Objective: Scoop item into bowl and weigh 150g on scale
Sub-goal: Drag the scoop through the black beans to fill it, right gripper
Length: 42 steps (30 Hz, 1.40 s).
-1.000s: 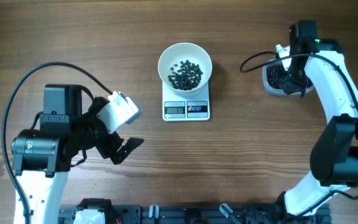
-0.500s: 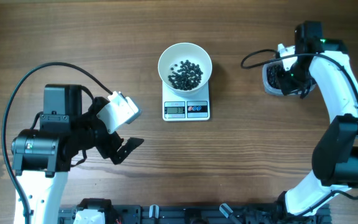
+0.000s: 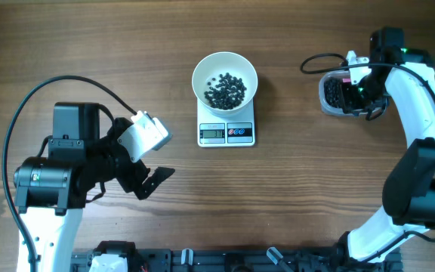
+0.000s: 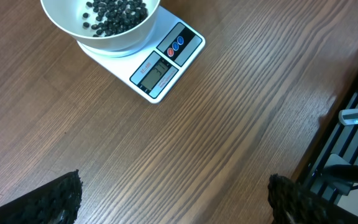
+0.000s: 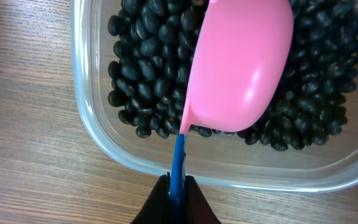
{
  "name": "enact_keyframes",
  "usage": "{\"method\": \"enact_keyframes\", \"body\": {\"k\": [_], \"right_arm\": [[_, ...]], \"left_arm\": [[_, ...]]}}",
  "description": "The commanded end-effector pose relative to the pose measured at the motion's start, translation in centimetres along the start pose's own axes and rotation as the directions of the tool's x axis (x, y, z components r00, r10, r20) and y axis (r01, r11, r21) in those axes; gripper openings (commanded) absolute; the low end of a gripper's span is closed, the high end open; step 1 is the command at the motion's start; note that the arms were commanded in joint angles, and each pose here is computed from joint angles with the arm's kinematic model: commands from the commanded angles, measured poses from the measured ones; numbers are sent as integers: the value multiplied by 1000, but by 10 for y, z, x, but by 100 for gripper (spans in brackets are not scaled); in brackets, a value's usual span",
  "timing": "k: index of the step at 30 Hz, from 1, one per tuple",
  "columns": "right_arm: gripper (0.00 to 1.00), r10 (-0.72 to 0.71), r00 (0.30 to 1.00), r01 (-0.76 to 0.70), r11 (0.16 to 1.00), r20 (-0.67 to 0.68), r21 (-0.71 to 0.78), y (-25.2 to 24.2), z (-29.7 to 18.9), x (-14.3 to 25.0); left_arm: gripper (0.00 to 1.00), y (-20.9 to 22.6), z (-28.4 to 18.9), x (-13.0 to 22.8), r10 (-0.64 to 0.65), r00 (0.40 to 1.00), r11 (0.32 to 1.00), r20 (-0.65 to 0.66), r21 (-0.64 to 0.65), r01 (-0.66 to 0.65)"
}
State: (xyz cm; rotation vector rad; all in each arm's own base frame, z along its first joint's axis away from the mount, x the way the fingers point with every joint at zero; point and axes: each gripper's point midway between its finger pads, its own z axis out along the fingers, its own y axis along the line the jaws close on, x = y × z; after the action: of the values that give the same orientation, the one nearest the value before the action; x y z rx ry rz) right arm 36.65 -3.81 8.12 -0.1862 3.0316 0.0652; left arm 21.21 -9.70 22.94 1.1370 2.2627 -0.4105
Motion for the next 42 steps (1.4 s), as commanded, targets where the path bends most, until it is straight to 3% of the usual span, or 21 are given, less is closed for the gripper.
{"method": "enact_keyframes", "body": {"k": [1, 5, 16, 26, 42], "right_arm": [[4, 51, 998, -54, 993, -35, -106, 11, 6, 6], [4, 100, 993, -107, 988, -67, -109, 2, 5, 16], [4, 227, 974, -223, 923, -26, -314, -1, -4, 12], [4, 262, 959, -283, 850, -108, -445, 17, 27, 7], [4, 344, 932, -352, 786, -115, -507, 5, 1, 17]], "left_arm": [[100, 1, -4, -6, 37, 999, 999, 15, -11, -37], [100, 1, -4, -6, 37, 999, 999, 15, -11, -37], [100, 1, -4, -6, 37, 999, 999, 15, -11, -37], [100, 1, -4, -6, 37, 999, 999, 15, -11, -37], [100, 1, -4, -6, 37, 999, 999, 15, -11, -37]]}}
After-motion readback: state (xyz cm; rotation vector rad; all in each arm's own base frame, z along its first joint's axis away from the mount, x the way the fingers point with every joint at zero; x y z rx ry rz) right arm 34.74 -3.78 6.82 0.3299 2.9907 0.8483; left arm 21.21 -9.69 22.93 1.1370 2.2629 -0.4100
